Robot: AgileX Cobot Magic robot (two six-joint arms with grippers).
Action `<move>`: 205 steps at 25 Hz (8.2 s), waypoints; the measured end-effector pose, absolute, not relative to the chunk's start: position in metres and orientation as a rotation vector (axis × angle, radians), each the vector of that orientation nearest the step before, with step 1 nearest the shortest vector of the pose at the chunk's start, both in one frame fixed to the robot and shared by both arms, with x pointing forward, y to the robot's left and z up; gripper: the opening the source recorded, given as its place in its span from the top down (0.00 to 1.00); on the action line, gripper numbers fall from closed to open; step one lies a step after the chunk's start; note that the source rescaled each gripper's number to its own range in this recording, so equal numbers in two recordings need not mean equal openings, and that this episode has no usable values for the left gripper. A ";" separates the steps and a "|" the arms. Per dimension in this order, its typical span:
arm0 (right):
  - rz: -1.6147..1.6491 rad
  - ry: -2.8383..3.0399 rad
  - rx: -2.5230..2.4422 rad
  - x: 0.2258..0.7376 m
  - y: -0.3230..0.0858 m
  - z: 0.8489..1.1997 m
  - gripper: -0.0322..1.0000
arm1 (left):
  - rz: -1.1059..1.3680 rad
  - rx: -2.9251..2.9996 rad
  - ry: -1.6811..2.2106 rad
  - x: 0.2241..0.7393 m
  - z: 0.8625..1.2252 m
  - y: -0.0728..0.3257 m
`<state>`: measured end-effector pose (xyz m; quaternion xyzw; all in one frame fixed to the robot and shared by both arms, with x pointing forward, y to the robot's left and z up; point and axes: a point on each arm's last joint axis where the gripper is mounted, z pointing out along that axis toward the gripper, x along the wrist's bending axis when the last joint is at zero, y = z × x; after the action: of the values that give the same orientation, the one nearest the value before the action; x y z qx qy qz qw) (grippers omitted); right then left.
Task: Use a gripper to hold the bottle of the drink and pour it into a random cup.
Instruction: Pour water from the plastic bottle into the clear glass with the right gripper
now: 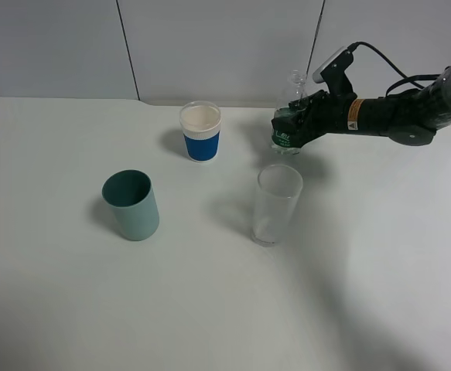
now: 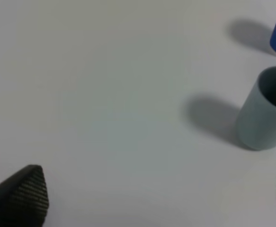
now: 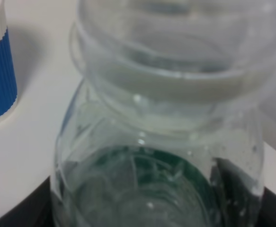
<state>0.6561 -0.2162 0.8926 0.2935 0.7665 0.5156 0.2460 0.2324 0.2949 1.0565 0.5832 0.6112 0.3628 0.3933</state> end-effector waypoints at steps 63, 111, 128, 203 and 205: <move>1.124 2.166 -0.274 0.617 -0.154 0.973 0.96 | 0.922 1.480 1.551 0.232 1.057 0.295; 0.906 1.923 -0.976 0.590 -0.150 1.004 0.96 | 0.922 1.480 1.551 0.232 1.057 0.295; 0.829 1.836 -1.089 0.590 -0.150 1.003 0.96 | 0.922 1.480 1.551 0.232 1.057 0.295; 0.547 1.555 -1.442 0.576 -0.146 0.993 0.96 | 0.922 1.480 1.551 0.232 1.057 0.295; 0.547 1.555 -1.442 0.576 -0.146 0.993 0.96 | 0.922 1.480 1.551 0.232 1.057 0.295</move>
<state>0.5764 -0.1464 0.9926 -0.5852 0.6312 0.2220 0.4582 0.2324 0.2950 1.0565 0.5832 0.6112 0.3634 0.3927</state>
